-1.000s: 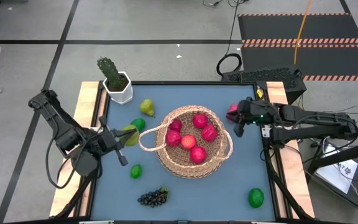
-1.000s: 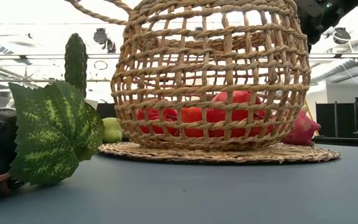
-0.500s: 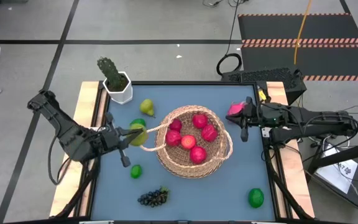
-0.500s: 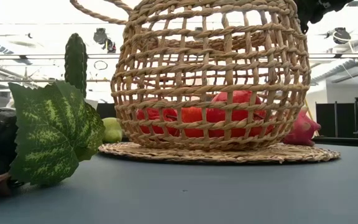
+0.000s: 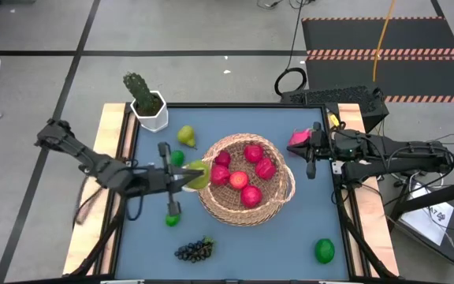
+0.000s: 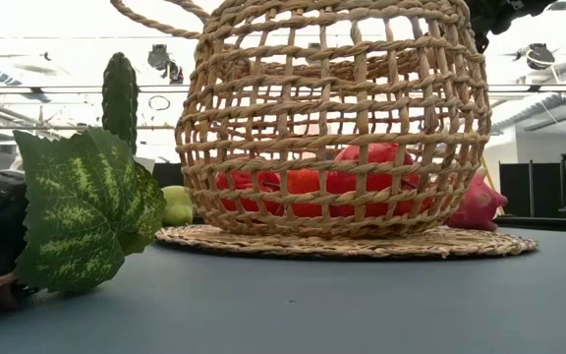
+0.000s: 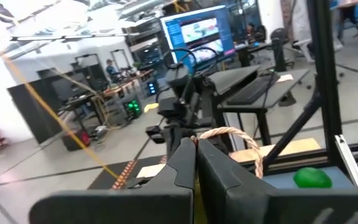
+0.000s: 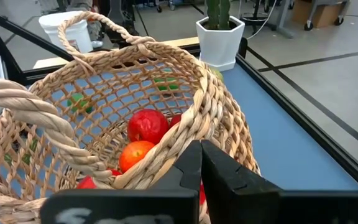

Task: Build produce basket
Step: Put the bottom light green pear into the brown basket

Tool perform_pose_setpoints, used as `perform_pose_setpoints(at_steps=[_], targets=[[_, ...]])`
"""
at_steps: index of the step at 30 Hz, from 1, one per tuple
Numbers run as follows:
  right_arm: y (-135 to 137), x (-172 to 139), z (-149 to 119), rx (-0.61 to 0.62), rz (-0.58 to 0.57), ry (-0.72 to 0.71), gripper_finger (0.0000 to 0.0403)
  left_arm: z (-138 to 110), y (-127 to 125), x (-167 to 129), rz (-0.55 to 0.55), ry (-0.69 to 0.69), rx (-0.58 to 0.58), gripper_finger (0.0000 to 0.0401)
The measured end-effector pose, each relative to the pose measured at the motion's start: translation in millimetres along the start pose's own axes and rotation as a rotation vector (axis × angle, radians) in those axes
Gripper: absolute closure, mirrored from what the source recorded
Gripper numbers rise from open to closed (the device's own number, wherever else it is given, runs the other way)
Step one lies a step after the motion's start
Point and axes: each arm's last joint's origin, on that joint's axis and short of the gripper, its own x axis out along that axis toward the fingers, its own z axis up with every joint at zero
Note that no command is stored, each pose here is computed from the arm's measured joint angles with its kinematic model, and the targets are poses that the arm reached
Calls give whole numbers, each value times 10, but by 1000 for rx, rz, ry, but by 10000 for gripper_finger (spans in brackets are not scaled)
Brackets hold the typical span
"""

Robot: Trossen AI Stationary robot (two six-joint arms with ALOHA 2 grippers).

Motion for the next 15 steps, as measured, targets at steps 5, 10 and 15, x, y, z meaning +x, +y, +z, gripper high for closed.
perform_pose_setpoints(at_steps=[5, 10, 15], targets=[[0, 0, 0, 0, 2, 1, 403, -94, -61, 176, -33, -11, 23, 397], [1, 0, 0, -2, 2, 1, 403, -116, -40, 238, -49, -29, 47, 398], [1, 0, -1, -6, 2, 1, 403, -136, -18, 262, -67, -31, 126, 396]])
